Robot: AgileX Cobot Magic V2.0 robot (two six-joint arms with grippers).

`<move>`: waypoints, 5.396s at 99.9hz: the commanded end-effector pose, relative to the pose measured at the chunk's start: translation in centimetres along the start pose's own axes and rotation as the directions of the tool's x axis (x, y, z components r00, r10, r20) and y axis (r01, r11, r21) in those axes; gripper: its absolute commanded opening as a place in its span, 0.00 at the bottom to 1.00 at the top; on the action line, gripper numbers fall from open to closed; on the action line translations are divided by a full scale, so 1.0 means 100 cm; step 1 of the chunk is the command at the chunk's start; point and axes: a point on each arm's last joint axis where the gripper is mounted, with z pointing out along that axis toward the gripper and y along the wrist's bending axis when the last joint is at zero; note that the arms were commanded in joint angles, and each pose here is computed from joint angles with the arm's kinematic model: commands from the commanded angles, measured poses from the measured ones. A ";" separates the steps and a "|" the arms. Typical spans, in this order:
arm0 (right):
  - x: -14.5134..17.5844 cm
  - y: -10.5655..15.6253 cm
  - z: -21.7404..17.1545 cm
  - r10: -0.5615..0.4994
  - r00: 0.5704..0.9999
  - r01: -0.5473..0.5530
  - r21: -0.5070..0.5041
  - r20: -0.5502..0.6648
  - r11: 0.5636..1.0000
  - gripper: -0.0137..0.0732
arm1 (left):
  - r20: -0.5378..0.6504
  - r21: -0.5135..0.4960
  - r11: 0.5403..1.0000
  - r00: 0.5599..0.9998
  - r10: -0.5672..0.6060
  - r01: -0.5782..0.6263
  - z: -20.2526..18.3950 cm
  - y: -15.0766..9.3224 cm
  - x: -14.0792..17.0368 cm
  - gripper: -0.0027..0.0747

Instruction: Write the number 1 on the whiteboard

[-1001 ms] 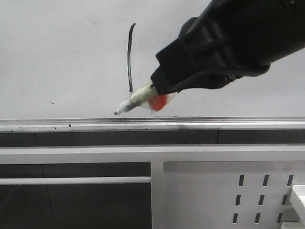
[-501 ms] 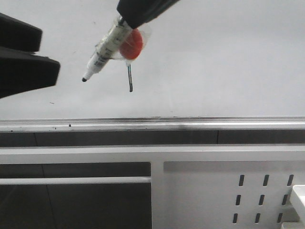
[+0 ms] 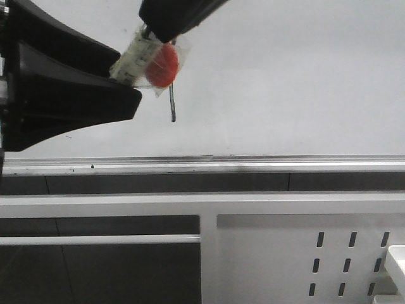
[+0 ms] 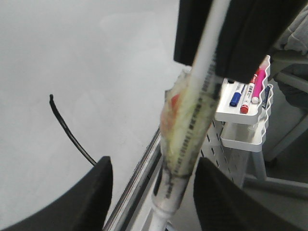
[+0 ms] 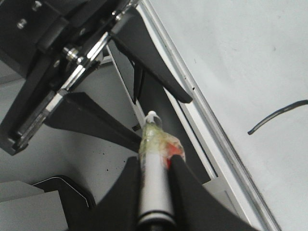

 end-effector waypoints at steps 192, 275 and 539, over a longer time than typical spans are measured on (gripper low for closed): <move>0.037 -0.009 -0.060 0.036 0.878 -0.157 0.218 0.477 0.963 0.08 | 0.452 -0.370 0.746 0.809 -0.377 0.554 -0.012 0.012 0.054 0.01; 0.036 -0.009 -0.059 0.032 0.853 -0.171 0.222 0.521 0.960 0.08 | 0.451 -0.372 0.684 0.766 -0.458 0.627 0.024 0.026 0.064 0.01; 0.175 0.040 -0.101 -0.078 0.711 -0.169 0.277 0.698 0.946 0.08 | 0.104 -0.153 0.886 0.899 -0.425 0.437 -0.038 0.001 -0.004 0.01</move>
